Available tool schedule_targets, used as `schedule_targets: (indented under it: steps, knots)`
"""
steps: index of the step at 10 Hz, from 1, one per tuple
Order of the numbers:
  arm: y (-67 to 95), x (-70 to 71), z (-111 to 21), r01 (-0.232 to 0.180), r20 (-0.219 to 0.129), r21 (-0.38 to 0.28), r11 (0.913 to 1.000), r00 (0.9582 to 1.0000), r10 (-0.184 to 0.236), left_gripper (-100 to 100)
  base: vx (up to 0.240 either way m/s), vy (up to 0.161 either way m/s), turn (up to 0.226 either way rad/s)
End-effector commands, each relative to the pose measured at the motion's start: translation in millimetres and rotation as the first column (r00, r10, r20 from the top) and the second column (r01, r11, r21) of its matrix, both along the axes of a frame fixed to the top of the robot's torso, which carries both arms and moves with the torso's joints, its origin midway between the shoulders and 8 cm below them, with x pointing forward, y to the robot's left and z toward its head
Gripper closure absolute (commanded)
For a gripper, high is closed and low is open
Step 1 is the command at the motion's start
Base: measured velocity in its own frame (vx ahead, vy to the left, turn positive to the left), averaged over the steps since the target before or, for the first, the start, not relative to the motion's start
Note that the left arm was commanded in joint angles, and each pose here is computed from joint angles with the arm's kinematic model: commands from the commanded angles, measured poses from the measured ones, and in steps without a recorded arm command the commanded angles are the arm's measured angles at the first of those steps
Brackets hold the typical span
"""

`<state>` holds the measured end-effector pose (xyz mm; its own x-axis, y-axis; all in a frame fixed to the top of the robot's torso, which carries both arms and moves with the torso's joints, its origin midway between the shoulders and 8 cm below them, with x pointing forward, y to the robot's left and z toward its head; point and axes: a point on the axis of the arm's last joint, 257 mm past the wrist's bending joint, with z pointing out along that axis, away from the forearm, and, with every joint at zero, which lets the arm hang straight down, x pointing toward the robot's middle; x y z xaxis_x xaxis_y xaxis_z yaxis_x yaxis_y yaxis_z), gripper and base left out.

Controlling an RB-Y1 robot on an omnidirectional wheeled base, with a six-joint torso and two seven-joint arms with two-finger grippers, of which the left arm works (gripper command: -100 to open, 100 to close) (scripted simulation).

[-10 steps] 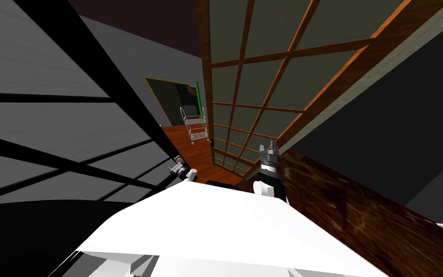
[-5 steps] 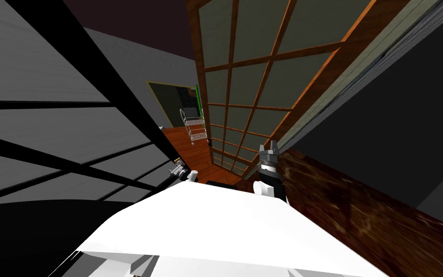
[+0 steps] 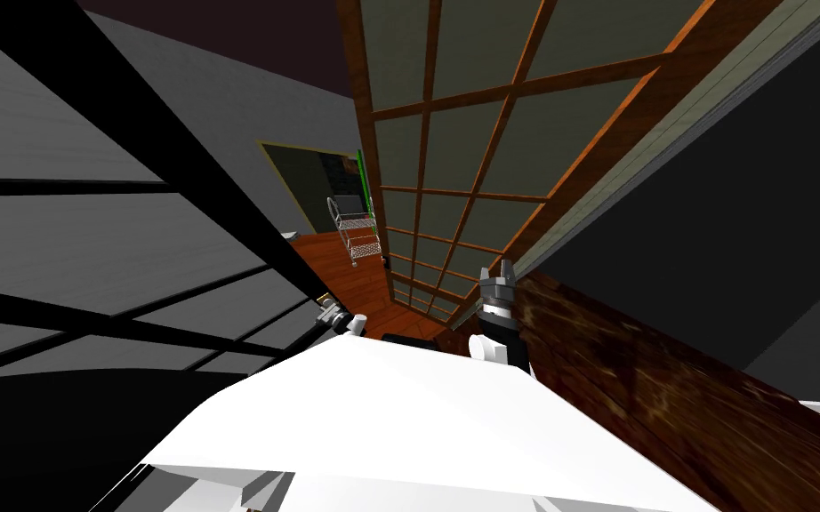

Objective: Push the door open

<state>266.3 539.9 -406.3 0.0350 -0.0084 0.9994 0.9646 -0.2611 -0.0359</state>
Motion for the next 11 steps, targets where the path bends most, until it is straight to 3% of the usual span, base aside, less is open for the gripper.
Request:
schedule_targets:
  steps: [1,2,3,6,8,9,10,11]
  knots:
    - [0.0,0.0,0.0,0.0,0.0,0.0,1.0,1.0,0.0,100,0.0,0.0,0.0]
    - [-0.4,16.1,7.4,0.041,0.008,0.015,0.9991,0.9991,-0.041,-100,-0.102,-0.061,-0.051]
    - [-0.4,16.1,7.4,0.041,0.008,0.015,0.9991,0.9991,-0.041,-100,-0.132,-0.08,0.035]
    - [-18.0,46.7,12.3,0.123,0.021,0.017,0.9923,0.9922,-0.123,-100,-0.195,-0.079,-0.034]
    - [-18.0,46.7,12.3,0.123,0.021,0.017,0.9923,0.9922,-0.123,-100,-0.071,-0.084,-0.064]
    - [-37.5,64.0,10.5,0.172,0.03,0.003,0.9851,0.9847,-0.172,-100,-0.082,-0.115,-0.085]
    - [-45.3,69.1,9.0,0.187,0.033,-0.005,0.9823,0.9818,-0.187,-100,-0.129,-0.135,-0.062]
    - [-37.6,63.7,10.9,0.171,0.033,0.003,0.9853,0.9847,-0.171,-100,-0.047,-0.059,-0.005]
